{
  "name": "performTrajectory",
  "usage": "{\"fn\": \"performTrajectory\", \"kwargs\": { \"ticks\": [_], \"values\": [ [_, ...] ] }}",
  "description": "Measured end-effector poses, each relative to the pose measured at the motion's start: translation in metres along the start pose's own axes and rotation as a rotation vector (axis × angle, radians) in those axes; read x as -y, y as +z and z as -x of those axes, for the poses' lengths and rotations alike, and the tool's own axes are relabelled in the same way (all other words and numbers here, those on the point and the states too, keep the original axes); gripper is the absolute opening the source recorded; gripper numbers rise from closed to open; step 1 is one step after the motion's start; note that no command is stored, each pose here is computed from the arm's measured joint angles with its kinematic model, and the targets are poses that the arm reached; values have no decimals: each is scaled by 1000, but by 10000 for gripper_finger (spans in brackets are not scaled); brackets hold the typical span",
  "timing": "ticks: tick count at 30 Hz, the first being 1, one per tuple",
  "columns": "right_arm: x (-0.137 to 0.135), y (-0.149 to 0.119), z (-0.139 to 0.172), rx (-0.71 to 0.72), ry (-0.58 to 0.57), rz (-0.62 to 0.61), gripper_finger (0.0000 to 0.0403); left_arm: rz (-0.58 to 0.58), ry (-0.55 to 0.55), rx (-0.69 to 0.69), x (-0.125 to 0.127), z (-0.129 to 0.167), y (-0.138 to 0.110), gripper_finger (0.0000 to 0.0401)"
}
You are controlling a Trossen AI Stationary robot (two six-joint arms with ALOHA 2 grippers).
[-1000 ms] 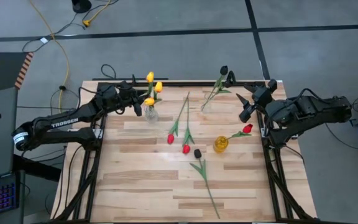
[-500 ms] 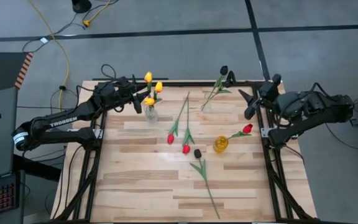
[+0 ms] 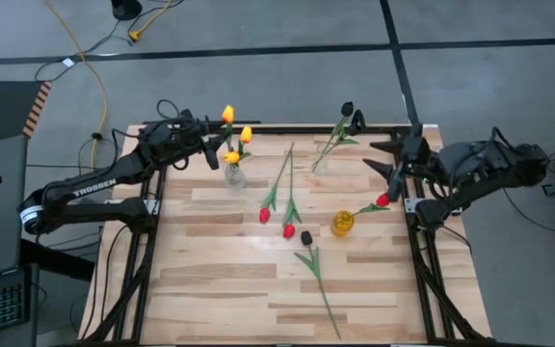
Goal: Sort flowers into vase by color
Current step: Put the black tulip into the right transparent vase
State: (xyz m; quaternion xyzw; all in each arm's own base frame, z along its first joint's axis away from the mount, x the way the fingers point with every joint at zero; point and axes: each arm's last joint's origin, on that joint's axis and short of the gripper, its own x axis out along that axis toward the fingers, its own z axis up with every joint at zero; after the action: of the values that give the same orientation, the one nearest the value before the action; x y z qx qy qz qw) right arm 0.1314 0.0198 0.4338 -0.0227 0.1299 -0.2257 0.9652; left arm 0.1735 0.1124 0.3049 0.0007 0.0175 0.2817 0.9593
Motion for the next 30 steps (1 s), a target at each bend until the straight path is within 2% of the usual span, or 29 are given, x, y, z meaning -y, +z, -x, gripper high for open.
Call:
{"fn": "performTrajectory", "kwargs": {
  "ticks": [8, 17, 21, 25, 30],
  "values": [
    [-12, 1, 9, 26, 114, 12, 222, 12, 16, 6, 0, 11, 5, 160],
    [-17, 0, 8, 23, 113, 24, 222, 68, 12, -190, 0, 13, -14, 160],
    [-19, 0, 6, 17, 112, 29, 222, 74, 13, -226, 0, 15, -17, 160],
    [-23, 2, 4, 25, 116, -19, 222, 63, 13, -259, 0, 24, -18, 160],
    [-34, 3, -3, 10, 191, -42, 222, 60, 13, -244, 0, 41, -12, 160]
  ]
}}
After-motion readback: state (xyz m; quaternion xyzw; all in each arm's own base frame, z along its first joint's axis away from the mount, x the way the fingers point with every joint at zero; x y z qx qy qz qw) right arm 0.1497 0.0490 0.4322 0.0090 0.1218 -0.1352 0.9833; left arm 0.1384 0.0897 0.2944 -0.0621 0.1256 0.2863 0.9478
